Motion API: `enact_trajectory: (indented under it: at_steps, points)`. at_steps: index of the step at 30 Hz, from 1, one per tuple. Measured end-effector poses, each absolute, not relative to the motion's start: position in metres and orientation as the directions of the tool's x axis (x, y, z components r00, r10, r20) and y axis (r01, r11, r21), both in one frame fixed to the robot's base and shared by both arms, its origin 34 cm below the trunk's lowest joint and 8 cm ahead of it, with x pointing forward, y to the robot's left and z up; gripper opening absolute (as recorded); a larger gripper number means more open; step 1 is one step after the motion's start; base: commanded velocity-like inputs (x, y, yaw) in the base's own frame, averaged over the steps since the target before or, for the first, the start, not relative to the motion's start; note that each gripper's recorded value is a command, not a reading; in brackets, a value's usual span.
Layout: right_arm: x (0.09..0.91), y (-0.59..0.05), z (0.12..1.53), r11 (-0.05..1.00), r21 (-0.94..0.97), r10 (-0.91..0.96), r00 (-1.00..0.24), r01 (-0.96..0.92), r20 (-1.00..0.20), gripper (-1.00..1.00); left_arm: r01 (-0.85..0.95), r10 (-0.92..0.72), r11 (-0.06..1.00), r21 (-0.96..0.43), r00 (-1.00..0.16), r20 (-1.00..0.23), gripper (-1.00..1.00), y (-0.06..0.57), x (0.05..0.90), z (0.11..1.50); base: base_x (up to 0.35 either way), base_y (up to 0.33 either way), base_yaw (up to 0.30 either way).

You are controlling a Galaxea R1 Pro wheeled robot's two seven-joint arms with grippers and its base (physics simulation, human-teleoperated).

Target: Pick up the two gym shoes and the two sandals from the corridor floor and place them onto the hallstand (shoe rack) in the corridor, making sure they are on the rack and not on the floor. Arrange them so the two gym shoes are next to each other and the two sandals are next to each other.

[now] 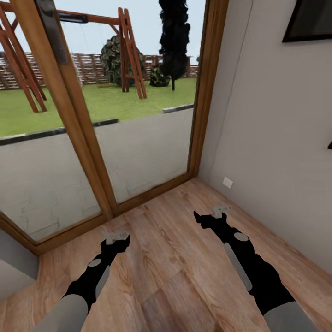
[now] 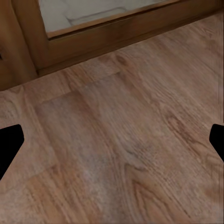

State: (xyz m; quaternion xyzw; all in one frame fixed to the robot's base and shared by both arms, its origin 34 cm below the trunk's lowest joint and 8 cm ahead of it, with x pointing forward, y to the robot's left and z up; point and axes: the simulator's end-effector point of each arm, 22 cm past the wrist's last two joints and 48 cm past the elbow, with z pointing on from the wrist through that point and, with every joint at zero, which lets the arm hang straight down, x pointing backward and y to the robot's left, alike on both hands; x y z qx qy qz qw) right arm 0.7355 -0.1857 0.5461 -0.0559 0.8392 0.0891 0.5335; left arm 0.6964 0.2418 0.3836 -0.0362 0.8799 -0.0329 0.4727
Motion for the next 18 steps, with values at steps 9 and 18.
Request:
enact_trajectory:
  at_steps: [9,18]
  points:
    - [0.736,-0.185,0.548,0.977,0.093,0.004,-0.422,-0.190,-0.907,1.00,-0.030,-0.096,0.995,-0.095,-0.564,-0.820,1.00,0.241,0.687,0.375,0.007,0.000,-0.279]
    - [0.734,-0.183,0.545,0.977,0.096,0.005,-0.427,-0.190,-0.904,1.00,-0.028,-0.096,0.995,-0.098,-0.568,-0.817,1.00,0.239,0.682,0.373,0.186,0.148,-0.279]
